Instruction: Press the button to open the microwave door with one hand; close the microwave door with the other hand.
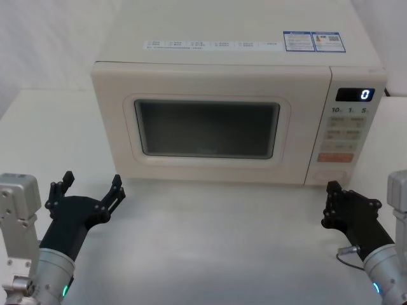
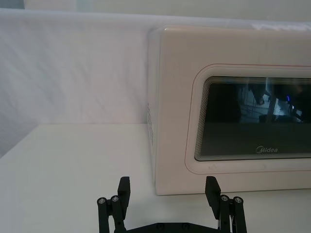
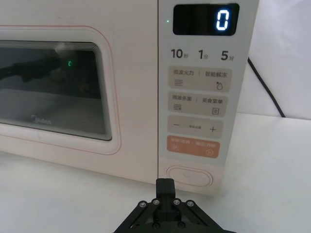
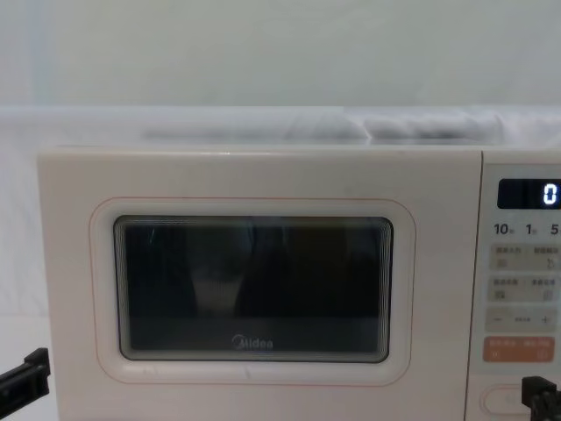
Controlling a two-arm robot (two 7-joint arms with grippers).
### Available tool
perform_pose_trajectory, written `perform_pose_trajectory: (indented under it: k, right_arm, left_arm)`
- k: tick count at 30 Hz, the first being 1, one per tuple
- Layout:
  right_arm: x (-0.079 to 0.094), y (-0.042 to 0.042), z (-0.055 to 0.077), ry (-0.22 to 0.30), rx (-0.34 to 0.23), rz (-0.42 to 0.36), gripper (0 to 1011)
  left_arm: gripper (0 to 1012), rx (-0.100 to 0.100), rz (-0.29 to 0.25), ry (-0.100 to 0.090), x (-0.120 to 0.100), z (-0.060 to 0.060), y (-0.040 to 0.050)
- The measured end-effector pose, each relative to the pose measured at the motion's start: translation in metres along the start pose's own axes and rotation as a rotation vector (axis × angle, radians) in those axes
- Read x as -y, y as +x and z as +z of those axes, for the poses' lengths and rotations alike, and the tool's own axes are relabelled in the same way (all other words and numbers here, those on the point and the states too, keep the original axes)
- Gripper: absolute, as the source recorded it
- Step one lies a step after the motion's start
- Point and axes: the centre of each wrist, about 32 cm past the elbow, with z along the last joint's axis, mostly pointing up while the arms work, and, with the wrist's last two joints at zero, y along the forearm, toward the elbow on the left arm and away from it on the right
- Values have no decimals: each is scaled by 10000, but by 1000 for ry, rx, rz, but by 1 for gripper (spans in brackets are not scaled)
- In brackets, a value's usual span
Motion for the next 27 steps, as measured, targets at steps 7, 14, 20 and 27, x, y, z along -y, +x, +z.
perform_pose_trajectory:
  k: [7,14,20,27]
  right_arm:
    - [-111,50,-75,-2,-13,-8,0]
    - [-212,89,-154,-8,-24,-21,0]
    - [-287,102,-177,-3,-26,-26,0]
    - [-373,110,-212,-4,-26,-31,0]
  left_arm:
    - [1007,0,0,0,0,0,0]
    - [1007,0,0,0,0,0,0]
    - [1007,0,0,0,0,0,0]
    - [1007,0,0,0,0,0,0]
